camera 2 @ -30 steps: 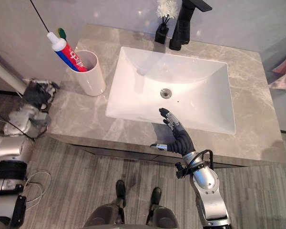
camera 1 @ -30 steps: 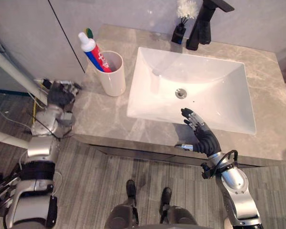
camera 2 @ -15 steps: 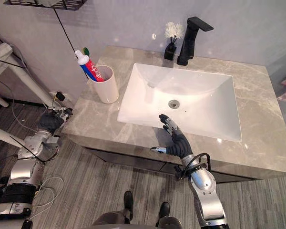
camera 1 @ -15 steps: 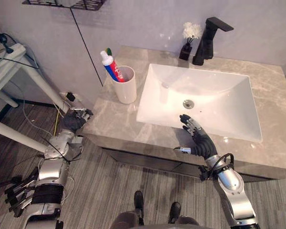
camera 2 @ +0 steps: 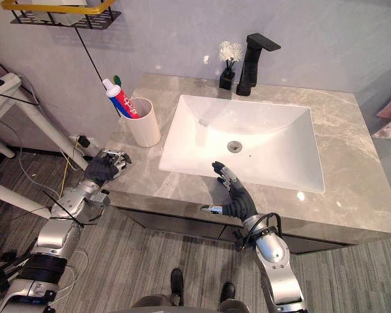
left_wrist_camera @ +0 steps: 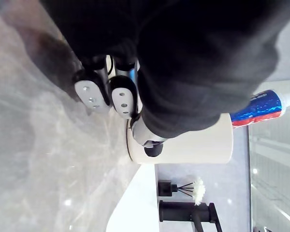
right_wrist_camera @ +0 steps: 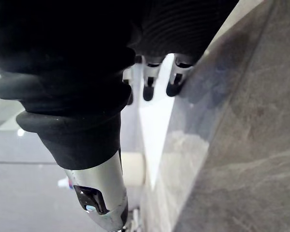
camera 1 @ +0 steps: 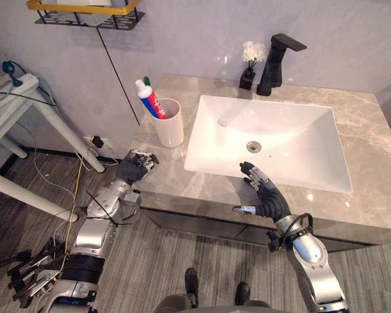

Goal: Organize washtable

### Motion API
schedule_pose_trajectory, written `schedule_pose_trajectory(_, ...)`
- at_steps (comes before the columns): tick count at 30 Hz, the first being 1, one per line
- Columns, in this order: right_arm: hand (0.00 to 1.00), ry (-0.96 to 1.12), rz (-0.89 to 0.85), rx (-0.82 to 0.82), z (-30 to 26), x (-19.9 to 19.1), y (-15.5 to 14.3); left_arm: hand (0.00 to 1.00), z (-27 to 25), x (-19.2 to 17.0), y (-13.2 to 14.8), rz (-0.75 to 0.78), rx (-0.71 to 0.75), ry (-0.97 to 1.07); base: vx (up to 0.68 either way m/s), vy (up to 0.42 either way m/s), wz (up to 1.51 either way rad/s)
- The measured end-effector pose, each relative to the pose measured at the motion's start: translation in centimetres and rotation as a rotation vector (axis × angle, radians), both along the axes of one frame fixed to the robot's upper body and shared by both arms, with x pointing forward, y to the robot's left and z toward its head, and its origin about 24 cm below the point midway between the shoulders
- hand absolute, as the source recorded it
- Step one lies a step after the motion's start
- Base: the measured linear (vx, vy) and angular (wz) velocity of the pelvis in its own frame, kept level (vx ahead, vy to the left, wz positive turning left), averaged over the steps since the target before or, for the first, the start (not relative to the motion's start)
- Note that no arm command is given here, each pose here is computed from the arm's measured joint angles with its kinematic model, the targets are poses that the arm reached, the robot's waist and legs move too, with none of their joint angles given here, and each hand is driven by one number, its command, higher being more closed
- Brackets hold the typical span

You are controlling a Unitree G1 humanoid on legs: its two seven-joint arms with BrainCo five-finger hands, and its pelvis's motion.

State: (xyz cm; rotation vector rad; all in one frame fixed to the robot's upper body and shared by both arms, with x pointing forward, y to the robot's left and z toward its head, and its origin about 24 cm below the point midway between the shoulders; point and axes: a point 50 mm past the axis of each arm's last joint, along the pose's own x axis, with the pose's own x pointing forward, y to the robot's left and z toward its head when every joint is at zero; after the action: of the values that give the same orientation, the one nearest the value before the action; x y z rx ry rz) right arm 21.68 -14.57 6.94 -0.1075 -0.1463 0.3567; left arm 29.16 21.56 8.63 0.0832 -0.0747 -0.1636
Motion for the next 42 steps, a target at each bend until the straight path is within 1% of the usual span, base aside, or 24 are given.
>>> schedule_pose_trajectory(11, 0.00, 0.010, -0.003, 0.005, -0.2, -0.1, 0.0, 1.00, 0.2, 0.3, -0.9, -0.038, 0.008, -0.005, 0.00, 0.000, 0.00)
schedule_pose_trajectory(19, 0.00, 0.001, -0.022, 0.004, -0.1, -0.1, -0.4, 1.00, -0.4, 0.4, -0.6, -0.022, 0.017, 0.021, 0.01, 0.004, -0.03)
schedule_pose_trajectory(28, 0.00, -0.015, -0.066, 0.000, 0.3, 0.1, -1.2, 1.00, 0.6, 1.6, -0.6, -0.013, 0.019, -0.004, 0.01, 0.007, -0.05)
schedule_pose_trajectory(34, 0.00, -0.024, -0.075, 0.003, 0.5, 0.2, -1.3, 1.00, 1.7, 2.5, -0.9, -0.018, 0.020, -0.037, 0.02, 0.012, -0.07)
schedule_pose_trajectory(42, 0.00, -0.066, -0.088, 0.001, 1.4, 0.1, -1.6, 1.00, 3.6, 3.4, -0.3, -0.003, 0.047, -0.091, 0.01, 0.009, -0.05)
